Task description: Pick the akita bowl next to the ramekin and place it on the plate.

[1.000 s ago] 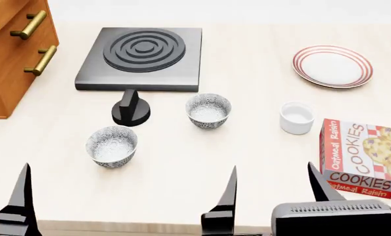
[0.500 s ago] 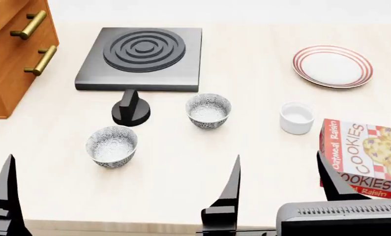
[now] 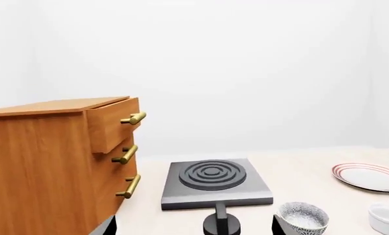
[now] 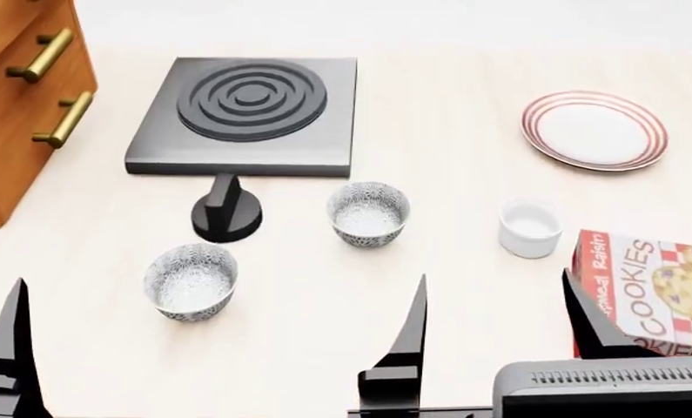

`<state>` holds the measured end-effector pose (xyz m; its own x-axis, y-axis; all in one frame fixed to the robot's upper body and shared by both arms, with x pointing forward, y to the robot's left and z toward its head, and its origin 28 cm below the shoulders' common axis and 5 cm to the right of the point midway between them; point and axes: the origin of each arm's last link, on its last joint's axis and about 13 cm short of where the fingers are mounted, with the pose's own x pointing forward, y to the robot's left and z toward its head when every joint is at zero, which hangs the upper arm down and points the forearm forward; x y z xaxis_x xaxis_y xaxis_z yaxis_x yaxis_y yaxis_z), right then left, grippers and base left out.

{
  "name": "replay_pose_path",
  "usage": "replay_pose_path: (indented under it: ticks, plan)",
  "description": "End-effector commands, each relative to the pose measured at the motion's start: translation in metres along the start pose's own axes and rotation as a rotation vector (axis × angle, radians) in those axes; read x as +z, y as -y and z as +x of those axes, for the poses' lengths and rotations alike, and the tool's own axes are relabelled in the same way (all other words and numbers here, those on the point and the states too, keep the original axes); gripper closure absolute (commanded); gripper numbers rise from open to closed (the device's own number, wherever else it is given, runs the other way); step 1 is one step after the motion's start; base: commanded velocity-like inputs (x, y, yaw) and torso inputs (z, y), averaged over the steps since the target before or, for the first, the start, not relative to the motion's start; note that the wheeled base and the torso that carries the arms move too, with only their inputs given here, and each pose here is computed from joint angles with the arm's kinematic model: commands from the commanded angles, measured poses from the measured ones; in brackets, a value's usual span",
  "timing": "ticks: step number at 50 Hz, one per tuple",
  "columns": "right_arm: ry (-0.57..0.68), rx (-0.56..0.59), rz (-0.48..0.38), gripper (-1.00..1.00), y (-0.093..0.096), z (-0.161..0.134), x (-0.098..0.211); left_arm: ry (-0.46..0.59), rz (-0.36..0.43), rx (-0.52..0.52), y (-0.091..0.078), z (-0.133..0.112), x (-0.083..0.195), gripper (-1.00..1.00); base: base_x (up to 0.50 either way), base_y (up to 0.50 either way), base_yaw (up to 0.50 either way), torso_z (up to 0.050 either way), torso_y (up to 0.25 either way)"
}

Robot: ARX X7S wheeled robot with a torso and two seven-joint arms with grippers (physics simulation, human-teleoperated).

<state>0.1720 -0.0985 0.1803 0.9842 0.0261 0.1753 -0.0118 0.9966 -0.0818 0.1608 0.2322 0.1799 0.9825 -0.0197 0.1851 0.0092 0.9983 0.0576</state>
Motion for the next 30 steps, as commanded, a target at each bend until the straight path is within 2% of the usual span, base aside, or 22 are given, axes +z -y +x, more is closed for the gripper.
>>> replay_pose_path:
  ticks: [1, 30]
  plan:
    - [0.000, -0.001, 0.003, -1.00, 0.0002, -0.0008, -0.0002, -0.002, 0.003, 0.000, 0.0000, -0.0003, -0.0007, -1.00, 0.20, 0.00, 0.00, 0.000, 0.000]
    - [0.007, -0.007, 0.008, -1.00, 0.0007, -0.0014, 0.0001, -0.012, 0.009, 0.003, -0.0004, -0.0005, -0.0036, -1.00, 0.40, 0.00, 0.00, 0.000, 0.000]
